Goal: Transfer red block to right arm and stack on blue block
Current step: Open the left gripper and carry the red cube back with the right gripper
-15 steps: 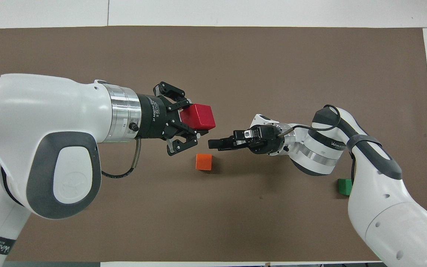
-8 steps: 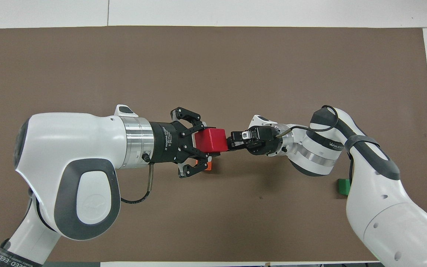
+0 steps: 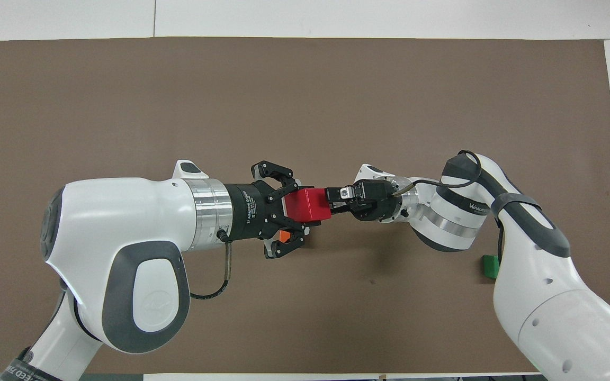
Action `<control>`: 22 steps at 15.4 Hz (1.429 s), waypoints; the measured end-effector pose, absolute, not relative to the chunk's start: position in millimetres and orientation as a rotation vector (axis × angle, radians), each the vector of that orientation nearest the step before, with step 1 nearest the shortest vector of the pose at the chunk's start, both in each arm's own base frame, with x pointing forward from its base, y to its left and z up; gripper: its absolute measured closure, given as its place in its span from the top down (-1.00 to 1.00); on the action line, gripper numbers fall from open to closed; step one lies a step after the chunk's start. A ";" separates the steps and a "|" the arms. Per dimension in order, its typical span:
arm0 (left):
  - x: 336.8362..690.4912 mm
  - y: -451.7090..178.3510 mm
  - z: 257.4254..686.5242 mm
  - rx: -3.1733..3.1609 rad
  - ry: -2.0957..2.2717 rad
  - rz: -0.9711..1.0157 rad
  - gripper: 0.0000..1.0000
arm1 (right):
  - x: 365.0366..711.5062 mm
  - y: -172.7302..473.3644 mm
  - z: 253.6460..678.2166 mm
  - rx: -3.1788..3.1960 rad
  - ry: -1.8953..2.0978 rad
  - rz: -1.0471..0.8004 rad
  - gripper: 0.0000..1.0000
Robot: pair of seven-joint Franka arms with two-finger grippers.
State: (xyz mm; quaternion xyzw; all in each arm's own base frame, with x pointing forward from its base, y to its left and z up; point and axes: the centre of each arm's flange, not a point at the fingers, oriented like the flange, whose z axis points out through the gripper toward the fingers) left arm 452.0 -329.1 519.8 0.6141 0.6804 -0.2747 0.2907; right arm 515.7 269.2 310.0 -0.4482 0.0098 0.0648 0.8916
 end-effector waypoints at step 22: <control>505.5 -177.6 554.4 2.031 1.638 -0.419 1.00 | 577.8 206.2 415.1 -1.434 0.155 0.191 0.16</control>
